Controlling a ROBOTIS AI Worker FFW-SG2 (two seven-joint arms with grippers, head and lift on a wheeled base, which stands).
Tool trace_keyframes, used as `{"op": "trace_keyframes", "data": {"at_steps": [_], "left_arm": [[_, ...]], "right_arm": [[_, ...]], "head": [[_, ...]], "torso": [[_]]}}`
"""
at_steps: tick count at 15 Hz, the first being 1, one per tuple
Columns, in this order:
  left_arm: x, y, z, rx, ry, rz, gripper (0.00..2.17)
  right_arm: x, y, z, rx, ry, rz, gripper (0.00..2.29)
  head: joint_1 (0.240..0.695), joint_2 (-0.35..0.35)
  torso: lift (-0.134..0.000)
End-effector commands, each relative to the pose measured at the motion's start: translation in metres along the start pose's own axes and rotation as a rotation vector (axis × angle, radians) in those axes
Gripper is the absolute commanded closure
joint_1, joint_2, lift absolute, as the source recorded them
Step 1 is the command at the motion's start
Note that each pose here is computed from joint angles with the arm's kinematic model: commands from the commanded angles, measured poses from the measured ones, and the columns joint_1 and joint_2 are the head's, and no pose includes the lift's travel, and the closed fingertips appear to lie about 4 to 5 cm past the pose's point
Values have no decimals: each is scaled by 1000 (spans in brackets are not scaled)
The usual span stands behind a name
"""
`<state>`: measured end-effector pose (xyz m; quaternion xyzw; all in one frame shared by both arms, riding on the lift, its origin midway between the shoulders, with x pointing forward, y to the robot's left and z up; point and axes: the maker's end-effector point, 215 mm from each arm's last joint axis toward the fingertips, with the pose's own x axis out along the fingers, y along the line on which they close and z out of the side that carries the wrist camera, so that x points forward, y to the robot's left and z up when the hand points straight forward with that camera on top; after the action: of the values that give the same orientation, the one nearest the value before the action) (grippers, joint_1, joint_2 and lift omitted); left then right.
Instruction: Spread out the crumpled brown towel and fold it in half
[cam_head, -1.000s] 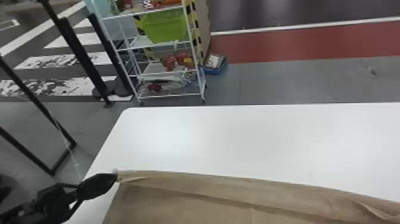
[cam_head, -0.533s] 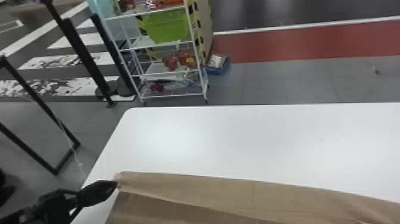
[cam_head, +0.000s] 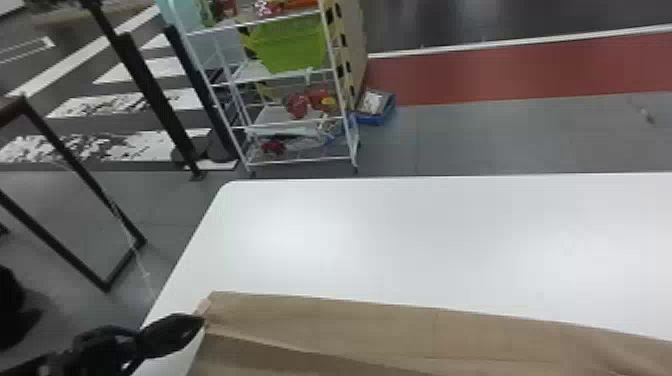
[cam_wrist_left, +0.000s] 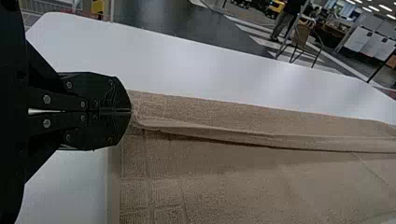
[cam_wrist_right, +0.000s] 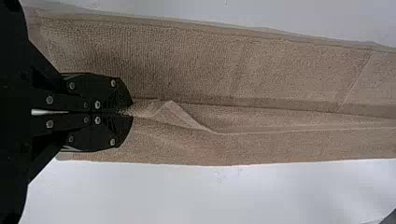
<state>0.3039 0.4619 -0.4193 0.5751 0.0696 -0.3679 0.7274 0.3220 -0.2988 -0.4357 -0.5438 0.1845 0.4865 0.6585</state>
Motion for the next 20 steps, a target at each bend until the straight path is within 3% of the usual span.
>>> {"op": "trace_keyframes", "data": {"at_steps": [1,7,11,16,20], "left_arm": [[-15,1,18,111,-20,37,2142],[-31,-9,42,193,-48,78,2142],[-38,-1,39,228,-19,79,2142],[-65,-33,38,189,24,38,2142],[-57,-51,43,157,12,16,2142]], "right_arm": [[-20,-9,3,-37,12,-31,1295],[-11,15,-3,-38,25,26,1295],[-15,0,3,-76,22,-1,1295],[-30,21,-6,-84,35,24,1295],[-14,33,8,-103,-1,42,1295]], "head": [[695,300],[695,264],[695,274],[695,298],[695,329]], "torso": [[-122],[-122],[-122],[-122],[-122]]}}
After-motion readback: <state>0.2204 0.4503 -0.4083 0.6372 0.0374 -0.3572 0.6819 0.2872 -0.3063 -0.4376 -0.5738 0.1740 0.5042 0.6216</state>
